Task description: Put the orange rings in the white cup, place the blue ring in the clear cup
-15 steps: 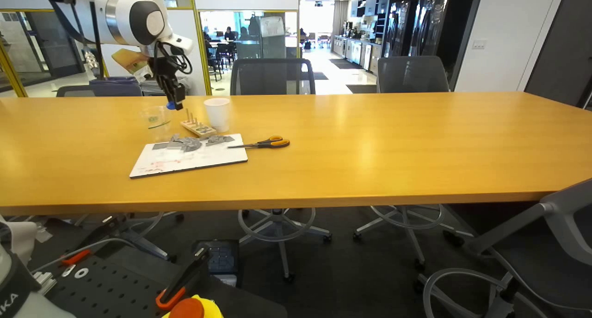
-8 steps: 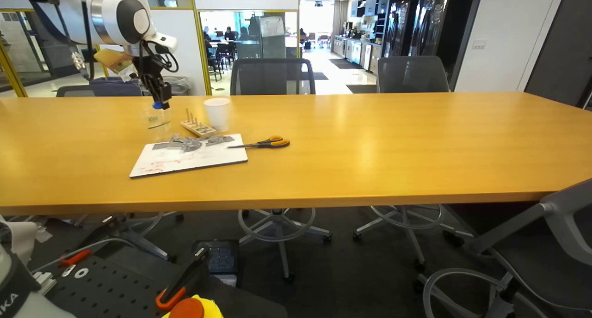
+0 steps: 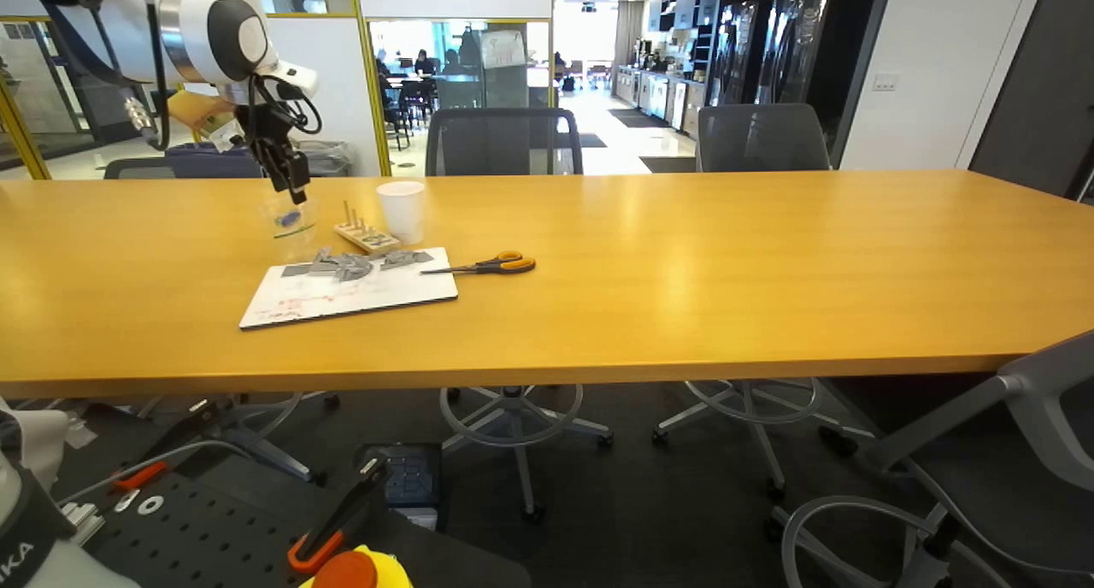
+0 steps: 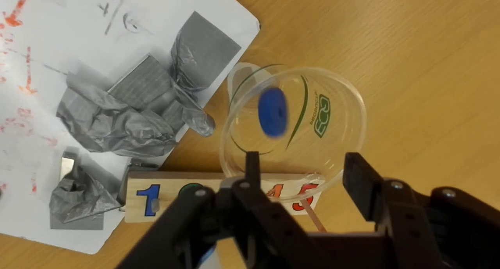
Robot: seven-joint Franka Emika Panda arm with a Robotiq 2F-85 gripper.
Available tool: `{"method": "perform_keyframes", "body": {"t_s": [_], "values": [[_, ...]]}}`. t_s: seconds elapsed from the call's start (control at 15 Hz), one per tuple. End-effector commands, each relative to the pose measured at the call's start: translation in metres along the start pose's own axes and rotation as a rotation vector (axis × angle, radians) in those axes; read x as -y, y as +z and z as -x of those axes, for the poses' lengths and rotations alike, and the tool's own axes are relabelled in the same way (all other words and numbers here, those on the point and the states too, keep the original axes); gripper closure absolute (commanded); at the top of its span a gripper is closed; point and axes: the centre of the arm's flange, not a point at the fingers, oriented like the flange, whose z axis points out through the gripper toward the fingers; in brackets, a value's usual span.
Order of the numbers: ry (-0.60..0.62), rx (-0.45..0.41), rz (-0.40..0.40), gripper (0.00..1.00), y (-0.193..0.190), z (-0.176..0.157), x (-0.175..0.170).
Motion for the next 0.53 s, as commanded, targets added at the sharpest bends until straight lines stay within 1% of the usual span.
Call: {"method": "perform_keyframes", "body": {"t_s": [0.0,0.07,0.13,0.33,0.47], "values": [[-0.037,0.02,0.035,0.11,-0.01,-0.001,0.008],[-0.056,0.038,0.047,0.02,-0.014,-0.001,0.006],[-0.088,0.069,0.066,0.0,-0.019,0.0,0.003],[-0.221,0.185,0.148,0.0,-0.055,0.009,-0.023],[-0.285,0.26,0.195,0.0,-0.091,0.016,-0.05]]}}
